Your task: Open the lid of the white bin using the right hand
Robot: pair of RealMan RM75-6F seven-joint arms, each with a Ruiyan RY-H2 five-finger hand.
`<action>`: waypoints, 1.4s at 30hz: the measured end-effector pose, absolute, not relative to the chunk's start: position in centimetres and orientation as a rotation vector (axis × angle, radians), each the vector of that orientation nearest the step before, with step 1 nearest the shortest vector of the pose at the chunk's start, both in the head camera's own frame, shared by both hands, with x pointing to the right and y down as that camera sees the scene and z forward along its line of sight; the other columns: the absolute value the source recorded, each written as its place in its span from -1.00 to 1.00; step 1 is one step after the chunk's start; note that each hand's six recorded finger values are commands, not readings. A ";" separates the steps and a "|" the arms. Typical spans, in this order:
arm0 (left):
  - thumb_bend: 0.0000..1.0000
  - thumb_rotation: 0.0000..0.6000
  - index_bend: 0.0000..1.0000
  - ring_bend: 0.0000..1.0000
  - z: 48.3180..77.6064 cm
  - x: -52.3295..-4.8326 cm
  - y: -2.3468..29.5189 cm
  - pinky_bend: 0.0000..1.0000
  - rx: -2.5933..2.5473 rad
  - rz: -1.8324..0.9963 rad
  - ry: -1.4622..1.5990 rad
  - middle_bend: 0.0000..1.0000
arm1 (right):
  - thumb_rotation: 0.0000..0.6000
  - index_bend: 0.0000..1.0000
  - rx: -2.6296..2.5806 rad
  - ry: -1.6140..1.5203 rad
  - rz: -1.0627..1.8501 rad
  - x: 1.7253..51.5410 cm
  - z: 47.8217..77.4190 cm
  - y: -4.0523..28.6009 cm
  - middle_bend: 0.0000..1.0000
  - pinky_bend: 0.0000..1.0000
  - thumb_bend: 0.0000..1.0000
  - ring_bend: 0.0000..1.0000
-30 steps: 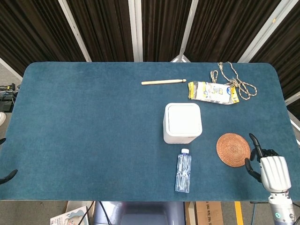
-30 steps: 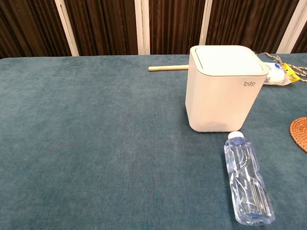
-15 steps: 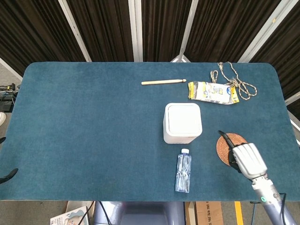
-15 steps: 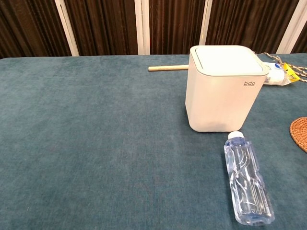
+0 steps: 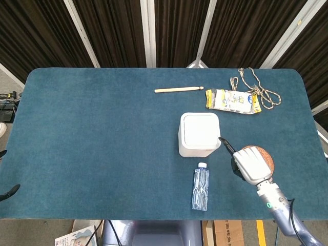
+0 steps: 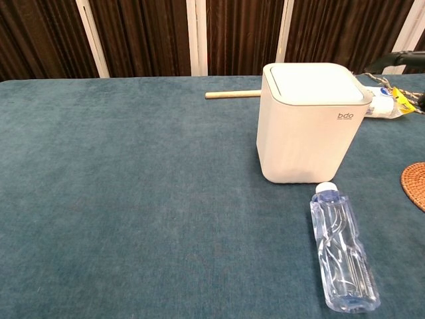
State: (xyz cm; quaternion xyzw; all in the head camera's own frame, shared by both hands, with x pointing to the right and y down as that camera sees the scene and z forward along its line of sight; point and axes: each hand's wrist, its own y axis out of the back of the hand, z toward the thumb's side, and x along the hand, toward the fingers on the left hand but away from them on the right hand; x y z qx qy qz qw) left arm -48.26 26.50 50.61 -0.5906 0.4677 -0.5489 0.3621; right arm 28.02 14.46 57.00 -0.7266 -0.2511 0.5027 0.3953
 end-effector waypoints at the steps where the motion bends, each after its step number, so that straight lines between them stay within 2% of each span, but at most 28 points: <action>1: -0.67 1.00 -0.68 -1.00 50.6 -48.3 26.5 -1.00 -1.521 -1.414 1.205 -0.96 | 1.00 -0.79 -1.845 -0.628 1.274 27.7 57.1 14.4 0.63 0.48 0.74 0.59; 10: -0.67 1.00 -0.68 -1.00 50.6 -48.4 26.4 -1.00 -1.518 -1.419 1.211 -0.96 | 1.00 -0.75 -1.863 -0.569 1.271 25.2 58.0 14.1 0.63 0.48 0.75 0.59; 16: -0.67 1.00 -0.68 -1.00 50.6 -48.5 26.4 -1.00 -1.520 -1.419 1.211 -0.95 | 1.00 -0.66 -1.859 -0.553 1.289 24.4 58.5 13.9 0.63 0.48 0.74 0.59; 19: -0.67 1.00 -0.68 -1.00 50.6 -48.5 26.4 -1.00 -1.520 -1.419 1.211 -0.96 | 1.00 -0.55 -1.858 -0.548 1.299 24.3 58.8 13.9 0.63 0.48 0.74 0.59; 26: -0.67 1.00 -0.69 -1.00 50.6 -48.4 26.4 -1.00 -1.521 -1.419 1.208 -0.96 | 1.00 -0.08 -1.843 -0.528 1.317 24.3 59.3 13.9 0.63 0.48 0.74 0.59; 29: -0.67 1.00 -0.69 -1.00 50.6 -48.4 26.5 -1.00 -1.522 -1.420 1.206 -0.96 | 1.00 -0.02 -1.836 -0.527 1.317 24.1 59.3 13.8 0.63 0.48 0.74 0.59; 31: -0.67 1.00 -0.69 -1.00 50.6 -48.4 26.4 -1.00 -1.521 -1.419 1.209 -0.96 | 1.00 -0.13 -1.834 -0.531 1.315 24.1 59.2 13.8 0.63 0.48 0.74 0.59; 33: -0.67 1.00 -0.69 -1.00 50.6 -48.5 26.4 -1.00 -1.520 -1.420 1.211 -0.96 | 1.00 -0.45 -1.833 -0.545 1.308 24.0 59.0 13.7 0.62 0.48 0.73 0.57; 34: -0.67 1.00 -0.69 -1.00 50.5 -48.5 26.4 -1.00 -1.519 -1.421 1.213 -0.96 | 1.00 -0.54 -1.833 -0.557 1.302 23.9 58.9 13.6 0.60 0.48 0.69 0.56; 36: -0.67 1.00 -0.69 -1.00 50.5 -48.5 26.4 -1.00 -1.519 -1.421 1.213 -0.96 | 1.00 -0.71 -1.837 -0.600 1.287 23.9 58.5 13.4 0.44 0.48 0.46 0.50; 39: -0.67 1.00 -0.69 -1.00 50.5 -48.6 26.4 -1.00 -1.520 -1.422 1.213 -0.96 | 1.00 -0.81 -1.852 -0.702 1.259 24.3 57.5 13.0 0.23 0.48 0.19 0.39; 42: -0.67 1.00 -0.69 -1.00 50.6 -48.5 26.4 -1.00 -1.520 -1.422 1.214 -0.96 | 1.00 -0.82 -1.852 -0.845 1.224 25.5 56.2 12.7 0.06 0.46 0.06 0.28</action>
